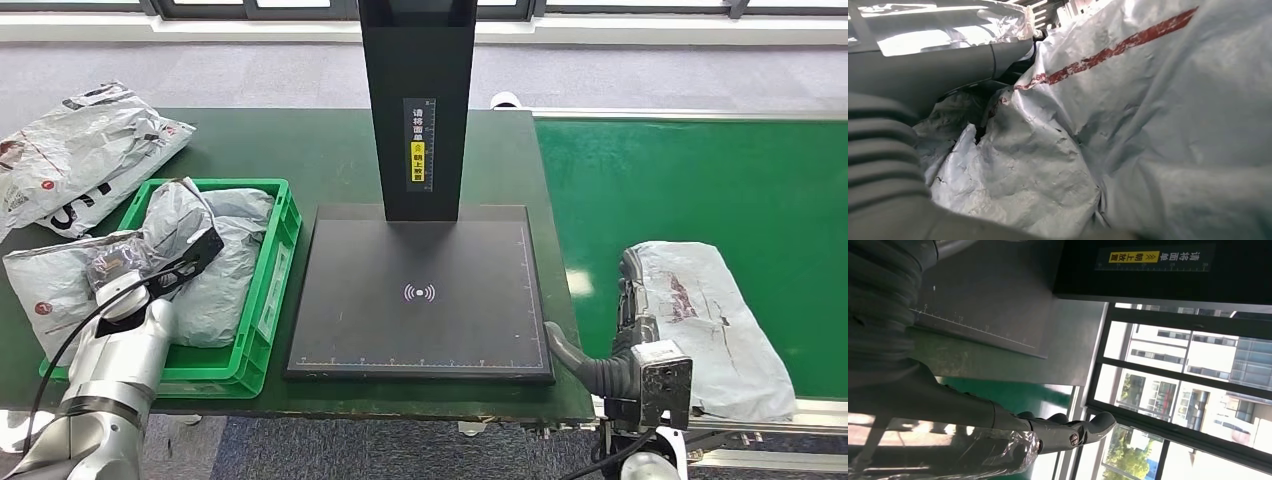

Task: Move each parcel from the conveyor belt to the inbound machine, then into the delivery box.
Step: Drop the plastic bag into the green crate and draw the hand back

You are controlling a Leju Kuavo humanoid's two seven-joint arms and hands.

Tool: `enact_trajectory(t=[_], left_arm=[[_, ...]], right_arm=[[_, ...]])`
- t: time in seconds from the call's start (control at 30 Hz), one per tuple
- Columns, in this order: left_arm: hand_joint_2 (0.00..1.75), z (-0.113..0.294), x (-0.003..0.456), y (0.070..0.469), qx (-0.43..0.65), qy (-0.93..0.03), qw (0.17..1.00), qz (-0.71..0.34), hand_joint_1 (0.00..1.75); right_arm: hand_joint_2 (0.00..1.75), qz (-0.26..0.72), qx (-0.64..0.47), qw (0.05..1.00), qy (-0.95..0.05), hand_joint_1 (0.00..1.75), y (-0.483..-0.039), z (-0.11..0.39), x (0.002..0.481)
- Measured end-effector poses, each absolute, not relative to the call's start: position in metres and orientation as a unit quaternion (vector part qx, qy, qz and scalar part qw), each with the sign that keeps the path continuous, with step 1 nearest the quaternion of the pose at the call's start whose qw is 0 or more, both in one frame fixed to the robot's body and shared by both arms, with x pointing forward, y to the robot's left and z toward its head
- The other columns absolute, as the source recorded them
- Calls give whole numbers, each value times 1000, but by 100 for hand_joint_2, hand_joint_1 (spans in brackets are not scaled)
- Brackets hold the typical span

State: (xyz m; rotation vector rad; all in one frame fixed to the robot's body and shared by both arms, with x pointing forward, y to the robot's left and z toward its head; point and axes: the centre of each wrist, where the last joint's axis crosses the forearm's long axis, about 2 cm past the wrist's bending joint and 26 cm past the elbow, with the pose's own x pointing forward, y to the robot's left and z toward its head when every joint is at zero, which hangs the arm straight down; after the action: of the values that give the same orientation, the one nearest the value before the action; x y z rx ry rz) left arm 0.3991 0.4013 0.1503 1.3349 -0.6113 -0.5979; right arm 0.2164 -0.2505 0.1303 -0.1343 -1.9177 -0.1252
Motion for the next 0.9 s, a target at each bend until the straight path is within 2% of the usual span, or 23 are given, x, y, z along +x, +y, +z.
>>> enact_trajectory(t=[0.13,0.23,0.33,0.43,0.6,0.77,0.9], left_arm=[[0,153,396,396,592,-321,689,-268,0],[0,161,396,387,544,-412,685,-255,0],[0,173,399,374,429,-554,683,-206,0],[0,189,402,363,301,-683,656,-113,0],[0,215,400,356,165,-790,591,3,0],[0,247,380,338,164,-855,491,37,0],[0,262,368,326,173,-874,453,35,0]], right_arm=[[175,-58,-60,572,-816,0,-251,129,215],[175,-64,-65,573,-814,0,-253,128,214],[175,-71,-69,574,-813,0,-254,126,212],[175,-76,-72,572,-813,0,-256,125,211],[175,-79,-76,569,-815,0,-258,125,211],[175,-79,-81,571,-813,0,-260,124,209],[175,-78,-80,574,-811,0,-260,122,207]])
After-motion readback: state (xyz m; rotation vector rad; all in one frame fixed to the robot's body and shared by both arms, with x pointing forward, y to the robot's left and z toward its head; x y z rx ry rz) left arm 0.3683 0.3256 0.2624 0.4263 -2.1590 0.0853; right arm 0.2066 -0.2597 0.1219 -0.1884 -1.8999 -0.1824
